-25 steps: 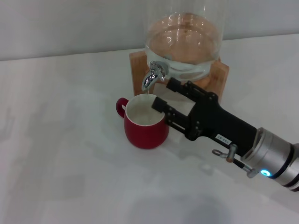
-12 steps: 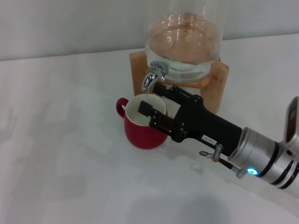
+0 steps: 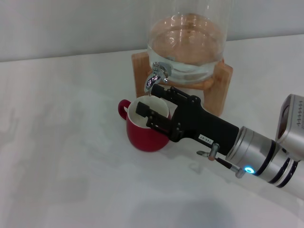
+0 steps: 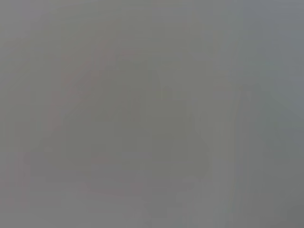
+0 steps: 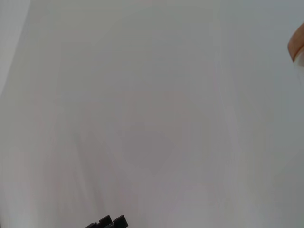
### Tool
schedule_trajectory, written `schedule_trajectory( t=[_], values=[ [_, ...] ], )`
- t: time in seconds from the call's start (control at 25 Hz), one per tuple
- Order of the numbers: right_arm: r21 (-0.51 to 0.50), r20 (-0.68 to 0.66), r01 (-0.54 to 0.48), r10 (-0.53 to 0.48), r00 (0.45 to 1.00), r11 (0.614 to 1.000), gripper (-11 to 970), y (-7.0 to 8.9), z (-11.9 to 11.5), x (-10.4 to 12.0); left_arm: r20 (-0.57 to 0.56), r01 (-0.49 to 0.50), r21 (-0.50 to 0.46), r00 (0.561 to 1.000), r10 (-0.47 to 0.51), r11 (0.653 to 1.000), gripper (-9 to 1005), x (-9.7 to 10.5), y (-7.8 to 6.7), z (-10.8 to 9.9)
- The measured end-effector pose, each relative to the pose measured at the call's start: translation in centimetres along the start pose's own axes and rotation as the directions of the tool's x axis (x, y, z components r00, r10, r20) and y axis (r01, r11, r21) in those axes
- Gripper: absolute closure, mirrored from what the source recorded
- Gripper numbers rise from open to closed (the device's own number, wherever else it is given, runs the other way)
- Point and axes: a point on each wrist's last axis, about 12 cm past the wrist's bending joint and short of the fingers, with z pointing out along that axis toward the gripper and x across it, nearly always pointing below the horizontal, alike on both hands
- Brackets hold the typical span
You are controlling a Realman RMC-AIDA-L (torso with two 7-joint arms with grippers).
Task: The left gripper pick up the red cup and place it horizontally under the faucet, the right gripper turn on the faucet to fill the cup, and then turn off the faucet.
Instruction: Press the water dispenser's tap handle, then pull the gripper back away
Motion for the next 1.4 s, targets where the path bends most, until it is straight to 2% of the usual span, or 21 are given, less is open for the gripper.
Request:
schedule_trajectory(
  t=[1.4],
  values=[
    [0.039, 0.007, 0.004, -0.004, 1.000, 0.999, 300, -0.34, -0.34, 0.03, 0.002, -0.005, 0.008, 1.000, 0.005, 1.000, 250, -0.06, -0.03, 0.40]
  ],
)
